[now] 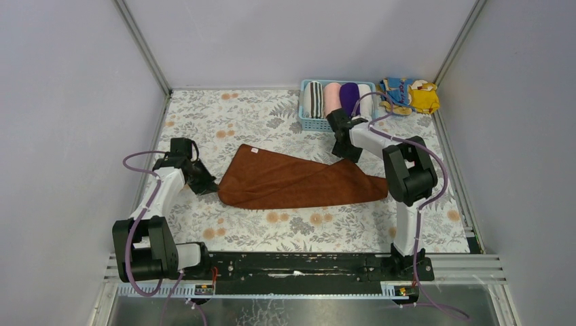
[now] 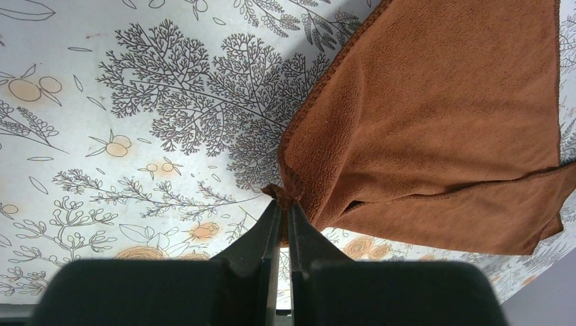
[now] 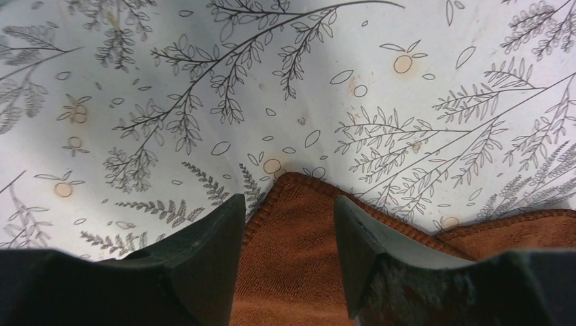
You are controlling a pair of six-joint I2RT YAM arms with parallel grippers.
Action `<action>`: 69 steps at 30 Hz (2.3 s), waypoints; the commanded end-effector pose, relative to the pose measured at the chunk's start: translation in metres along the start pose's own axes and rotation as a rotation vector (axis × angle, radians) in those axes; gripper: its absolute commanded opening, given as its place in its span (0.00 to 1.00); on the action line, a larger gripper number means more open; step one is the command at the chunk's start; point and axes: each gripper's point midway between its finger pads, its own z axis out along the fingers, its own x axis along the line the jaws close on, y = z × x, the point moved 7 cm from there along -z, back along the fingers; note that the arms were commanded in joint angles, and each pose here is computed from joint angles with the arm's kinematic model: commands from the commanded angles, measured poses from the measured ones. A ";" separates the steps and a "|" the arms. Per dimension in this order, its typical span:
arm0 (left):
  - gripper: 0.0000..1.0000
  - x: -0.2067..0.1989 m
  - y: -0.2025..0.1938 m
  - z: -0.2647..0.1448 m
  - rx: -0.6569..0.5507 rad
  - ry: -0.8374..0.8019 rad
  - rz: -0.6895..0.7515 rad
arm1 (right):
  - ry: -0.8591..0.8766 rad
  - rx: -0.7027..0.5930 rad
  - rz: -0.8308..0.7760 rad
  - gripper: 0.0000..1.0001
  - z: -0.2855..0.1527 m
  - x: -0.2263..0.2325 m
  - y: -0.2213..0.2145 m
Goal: Roll the towels
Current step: Flatten out the towel at the center of the board.
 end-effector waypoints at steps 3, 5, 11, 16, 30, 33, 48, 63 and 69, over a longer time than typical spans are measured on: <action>0.02 -0.003 0.005 -0.001 -0.041 -0.044 0.026 | -0.017 0.042 0.047 0.57 0.010 0.007 -0.011; 0.02 -0.003 0.005 -0.001 -0.039 -0.044 0.026 | -0.025 0.054 0.048 0.56 0.016 0.006 -0.016; 0.02 -0.002 0.005 -0.001 -0.043 -0.038 0.024 | -0.051 0.100 0.044 0.43 0.029 0.002 -0.031; 0.01 -0.002 0.005 -0.001 -0.048 -0.032 0.024 | -0.050 0.099 0.035 0.14 0.032 0.002 -0.031; 0.00 -0.029 0.051 -0.028 -0.161 -0.047 -0.053 | 0.227 -0.254 -0.001 0.00 -0.075 -0.039 0.078; 0.00 -0.054 0.082 -0.049 -0.216 -0.087 -0.065 | 0.291 -0.396 -0.007 0.00 -0.117 -0.059 0.107; 0.00 -0.124 0.142 -0.175 -0.499 -0.290 0.041 | 0.414 -0.881 -0.088 0.00 -0.249 -0.134 0.134; 0.00 0.007 -0.029 -0.022 -0.167 -0.159 -0.229 | 0.434 -0.458 0.175 0.00 -0.109 -0.186 -0.072; 0.00 0.013 -0.038 -0.023 -0.194 -0.155 -0.311 | 0.492 -0.378 0.311 0.00 -0.094 -0.192 -0.110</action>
